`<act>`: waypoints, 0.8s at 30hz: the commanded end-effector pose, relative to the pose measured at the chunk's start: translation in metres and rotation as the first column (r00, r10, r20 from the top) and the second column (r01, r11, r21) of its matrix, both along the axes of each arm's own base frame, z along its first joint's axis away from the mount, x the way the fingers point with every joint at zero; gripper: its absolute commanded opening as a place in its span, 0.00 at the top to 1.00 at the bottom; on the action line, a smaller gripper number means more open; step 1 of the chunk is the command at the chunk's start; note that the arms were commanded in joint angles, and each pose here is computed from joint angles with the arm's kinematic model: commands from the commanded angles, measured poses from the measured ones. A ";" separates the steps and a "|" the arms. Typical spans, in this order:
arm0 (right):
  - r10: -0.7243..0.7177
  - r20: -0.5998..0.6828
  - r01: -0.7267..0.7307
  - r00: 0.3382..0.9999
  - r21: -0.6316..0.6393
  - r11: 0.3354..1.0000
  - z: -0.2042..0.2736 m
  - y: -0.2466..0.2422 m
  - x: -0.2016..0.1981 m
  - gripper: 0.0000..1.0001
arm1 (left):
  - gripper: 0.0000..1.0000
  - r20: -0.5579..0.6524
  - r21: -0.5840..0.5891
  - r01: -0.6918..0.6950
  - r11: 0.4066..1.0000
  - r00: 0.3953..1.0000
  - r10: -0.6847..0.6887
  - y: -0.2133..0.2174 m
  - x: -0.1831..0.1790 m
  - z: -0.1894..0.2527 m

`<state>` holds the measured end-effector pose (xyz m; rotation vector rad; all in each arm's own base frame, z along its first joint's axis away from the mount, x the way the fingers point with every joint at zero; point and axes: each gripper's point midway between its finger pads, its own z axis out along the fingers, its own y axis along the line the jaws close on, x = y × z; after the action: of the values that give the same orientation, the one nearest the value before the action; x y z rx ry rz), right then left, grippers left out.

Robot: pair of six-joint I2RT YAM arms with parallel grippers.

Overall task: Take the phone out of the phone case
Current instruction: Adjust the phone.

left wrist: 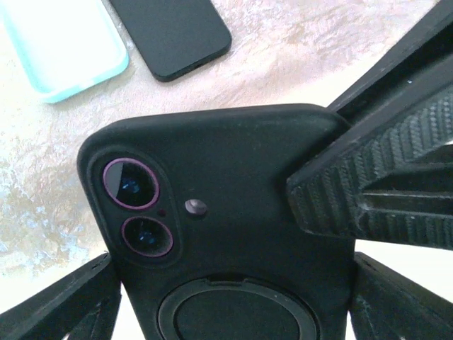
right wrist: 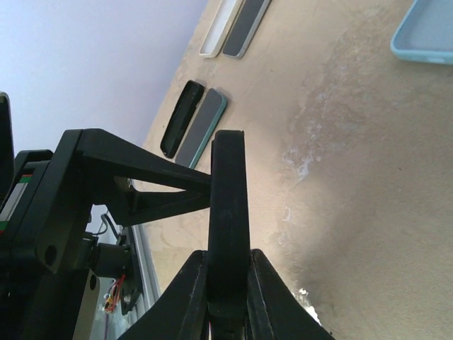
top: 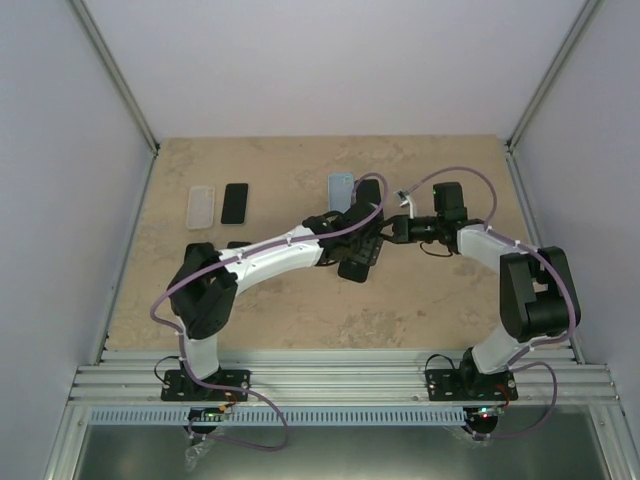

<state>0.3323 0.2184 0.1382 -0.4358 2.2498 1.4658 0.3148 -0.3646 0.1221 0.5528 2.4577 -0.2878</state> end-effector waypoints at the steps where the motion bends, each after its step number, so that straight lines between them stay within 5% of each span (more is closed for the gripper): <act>1: -0.029 0.067 0.027 0.997 0.024 0.999 0.031 -0.006 0.013 1.00 | 0.06 0.073 -0.080 0.025 0.997 0.997 -0.019 -0.004 0.004 0.052; 7: -0.177 0.058 0.175 0.982 0.037 0.984 0.055 -0.032 0.038 1.00 | 0.01 0.172 -0.036 0.042 0.998 0.984 -0.036 0.014 0.011 0.081; 15: -0.377 -0.090 0.384 0.922 0.082 0.920 0.081 -0.060 0.066 0.99 | 0.01 0.318 0.128 0.212 0.969 0.916 -0.243 0.016 0.012 0.128; 24: -0.452 -0.280 0.495 0.847 0.101 0.863 0.101 -0.068 0.074 0.99 | 0.01 0.384 0.453 0.356 0.817 0.749 -0.539 -0.003 -0.029 0.141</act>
<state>0.4037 0.1512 0.2034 0.2586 2.2240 1.3996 0.3060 -0.3603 0.2482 1.0518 1.9860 -0.0596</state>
